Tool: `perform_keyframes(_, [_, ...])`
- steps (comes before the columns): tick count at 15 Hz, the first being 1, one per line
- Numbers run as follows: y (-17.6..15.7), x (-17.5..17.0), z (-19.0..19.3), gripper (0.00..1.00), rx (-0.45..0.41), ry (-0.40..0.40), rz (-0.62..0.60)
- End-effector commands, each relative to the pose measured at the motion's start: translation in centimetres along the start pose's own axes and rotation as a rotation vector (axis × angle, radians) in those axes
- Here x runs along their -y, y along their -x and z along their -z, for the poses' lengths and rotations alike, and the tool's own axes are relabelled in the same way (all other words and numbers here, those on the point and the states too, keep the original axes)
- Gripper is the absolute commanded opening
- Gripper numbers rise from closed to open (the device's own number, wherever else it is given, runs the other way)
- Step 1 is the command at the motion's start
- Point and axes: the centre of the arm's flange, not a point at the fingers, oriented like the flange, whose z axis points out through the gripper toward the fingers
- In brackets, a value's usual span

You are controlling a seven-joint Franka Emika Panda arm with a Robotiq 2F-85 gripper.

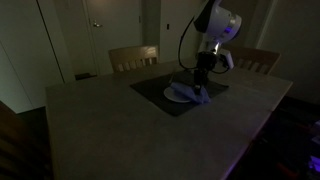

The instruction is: Use the towel to wipe the plate

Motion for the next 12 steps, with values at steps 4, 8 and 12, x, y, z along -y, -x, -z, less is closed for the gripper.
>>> perform_keyframes(4, [-3.4,0.3,2.4,0.02,-0.134,-0.045,-0.022])
perform_keyframes(8, [-5.2,2.0,2.2,0.02,-0.124,-0.083,0.036])
perform_keyframes(12, [-5.1,3.0,-0.5,0.02,-0.080,-0.225,0.139])
